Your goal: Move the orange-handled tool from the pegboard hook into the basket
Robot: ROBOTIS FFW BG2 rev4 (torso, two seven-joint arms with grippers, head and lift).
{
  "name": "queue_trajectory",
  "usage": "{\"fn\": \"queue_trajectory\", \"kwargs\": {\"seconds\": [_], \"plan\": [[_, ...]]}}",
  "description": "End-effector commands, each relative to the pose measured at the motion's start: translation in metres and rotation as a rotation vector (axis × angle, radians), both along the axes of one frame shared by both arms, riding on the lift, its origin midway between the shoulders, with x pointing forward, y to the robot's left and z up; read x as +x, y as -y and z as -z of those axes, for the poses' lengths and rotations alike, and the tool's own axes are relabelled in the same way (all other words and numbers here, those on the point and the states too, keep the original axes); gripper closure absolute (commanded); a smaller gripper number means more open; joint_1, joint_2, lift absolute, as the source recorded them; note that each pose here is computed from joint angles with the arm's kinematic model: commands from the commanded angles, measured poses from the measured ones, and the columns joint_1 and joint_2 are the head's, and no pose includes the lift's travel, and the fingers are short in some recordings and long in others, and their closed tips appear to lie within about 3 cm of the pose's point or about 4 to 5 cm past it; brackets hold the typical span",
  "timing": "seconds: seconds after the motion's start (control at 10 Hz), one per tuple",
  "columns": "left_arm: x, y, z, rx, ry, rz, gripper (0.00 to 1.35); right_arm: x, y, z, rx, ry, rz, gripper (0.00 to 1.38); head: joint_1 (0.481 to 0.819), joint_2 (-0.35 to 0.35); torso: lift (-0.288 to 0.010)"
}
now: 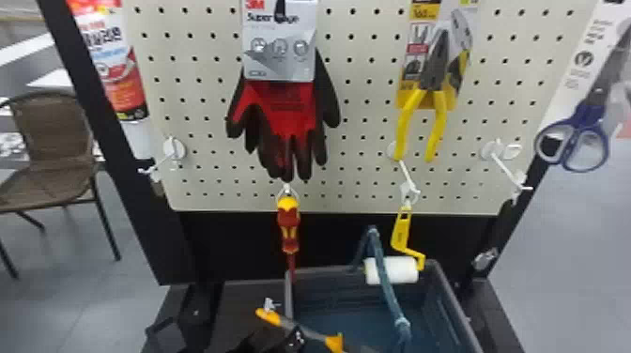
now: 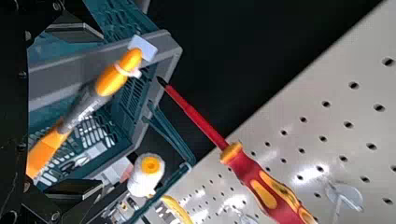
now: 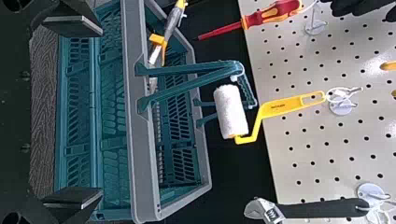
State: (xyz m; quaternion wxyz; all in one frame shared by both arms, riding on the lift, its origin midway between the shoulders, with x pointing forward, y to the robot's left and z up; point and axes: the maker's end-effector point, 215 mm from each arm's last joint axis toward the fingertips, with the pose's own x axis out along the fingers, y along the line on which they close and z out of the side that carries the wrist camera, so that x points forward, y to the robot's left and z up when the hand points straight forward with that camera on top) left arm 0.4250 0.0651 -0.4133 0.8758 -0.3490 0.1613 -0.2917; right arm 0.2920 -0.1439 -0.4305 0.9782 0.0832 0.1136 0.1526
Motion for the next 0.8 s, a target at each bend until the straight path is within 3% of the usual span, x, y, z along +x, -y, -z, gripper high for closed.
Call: {"fn": "queue_trajectory", "kwargs": {"seconds": [0.0, 0.3, 0.6, 0.7], "plan": [[0.005, 0.001, 0.014, 0.014, -0.021, -0.001, 0.19, -0.001, 0.0, 0.003, 0.005, -0.008, 0.001, 0.1, 0.549, 0.0, -0.1], [0.033, -0.004, 0.022, 0.073, -0.007, -0.007, 0.25, -0.001, -0.001, 0.005, 0.007, -0.013, -0.005, 0.1, 0.549, 0.0, -0.1], [0.046, -0.022, 0.019, 0.11, 0.024, -0.044, 0.56, -0.001, -0.001, 0.006, 0.009, -0.014, -0.008, 0.1, 0.549, 0.0, -0.1], [0.045, -0.023, 0.019, 0.109, 0.027, -0.048, 0.57, -0.001, -0.002, 0.006, 0.009, -0.016, -0.008, 0.1, 0.549, 0.0, -0.1]]}}
